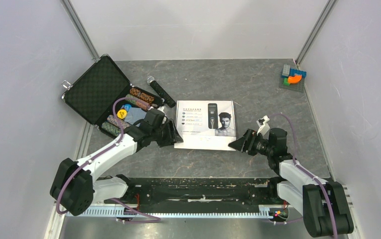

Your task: Sort the hair-cutting tools

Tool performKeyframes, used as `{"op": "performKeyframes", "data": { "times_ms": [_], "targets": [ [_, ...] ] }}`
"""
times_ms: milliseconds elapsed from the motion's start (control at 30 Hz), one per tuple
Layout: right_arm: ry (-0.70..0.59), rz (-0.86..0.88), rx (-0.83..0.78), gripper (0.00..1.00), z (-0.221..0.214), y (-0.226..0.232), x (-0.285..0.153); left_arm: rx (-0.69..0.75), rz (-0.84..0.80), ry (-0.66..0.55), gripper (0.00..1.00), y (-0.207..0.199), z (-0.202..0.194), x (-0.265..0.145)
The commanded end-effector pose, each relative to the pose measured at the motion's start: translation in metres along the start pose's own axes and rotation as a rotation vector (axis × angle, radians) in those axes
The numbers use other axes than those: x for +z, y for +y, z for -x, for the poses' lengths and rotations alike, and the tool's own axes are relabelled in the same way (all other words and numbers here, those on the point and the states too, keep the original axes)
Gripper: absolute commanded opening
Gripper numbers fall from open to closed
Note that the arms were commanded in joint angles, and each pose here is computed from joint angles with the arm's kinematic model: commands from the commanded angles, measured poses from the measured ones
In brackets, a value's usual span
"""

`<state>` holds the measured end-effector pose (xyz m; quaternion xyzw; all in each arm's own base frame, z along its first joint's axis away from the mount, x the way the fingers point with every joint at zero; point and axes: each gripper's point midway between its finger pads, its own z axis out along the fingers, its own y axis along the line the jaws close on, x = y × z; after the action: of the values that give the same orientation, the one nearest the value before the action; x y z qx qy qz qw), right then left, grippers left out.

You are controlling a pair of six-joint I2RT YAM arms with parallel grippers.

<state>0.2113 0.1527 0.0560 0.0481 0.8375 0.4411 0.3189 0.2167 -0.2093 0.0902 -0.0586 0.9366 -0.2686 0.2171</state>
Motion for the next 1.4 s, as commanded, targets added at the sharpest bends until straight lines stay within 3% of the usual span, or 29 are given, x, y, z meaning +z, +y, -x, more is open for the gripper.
{"op": "performKeyframes", "data": {
  "times_ms": [0, 533, 800, 1033, 1167, 1367],
  "targets": [
    [-0.033, 0.009, -0.048, 0.75, 0.011, 0.003, 0.002, 0.039, -0.015, -0.021, 0.55, -0.004, 0.006, 0.000],
    [-0.021, -0.052, -0.073, 0.75, 0.002, -0.014, 0.001, 0.037, 0.147, -0.033, 0.58, 0.044, -0.006, 0.026],
    [-0.092, -0.119, -0.297, 0.75, 0.024, -0.023, -0.004, 0.086, 0.175, -0.090, 0.67, 0.052, 0.002, 0.025],
    [-0.177, -0.095, -0.395, 0.73, 0.044, -0.017, -0.001, 0.109, 0.149, -0.149, 0.63, 0.051, 0.013, 0.036],
    [-0.182, -0.124, -0.382, 0.68, 0.045, -0.028, 0.004, 0.110, 0.146, -0.170, 0.59, 0.053, 0.015, 0.044],
    [-0.071, -0.180, -0.262, 0.53, 0.018, -0.054, 0.012, 0.100, 0.166, -0.156, 0.57, 0.060, 0.009, 0.047]
  ]
}}
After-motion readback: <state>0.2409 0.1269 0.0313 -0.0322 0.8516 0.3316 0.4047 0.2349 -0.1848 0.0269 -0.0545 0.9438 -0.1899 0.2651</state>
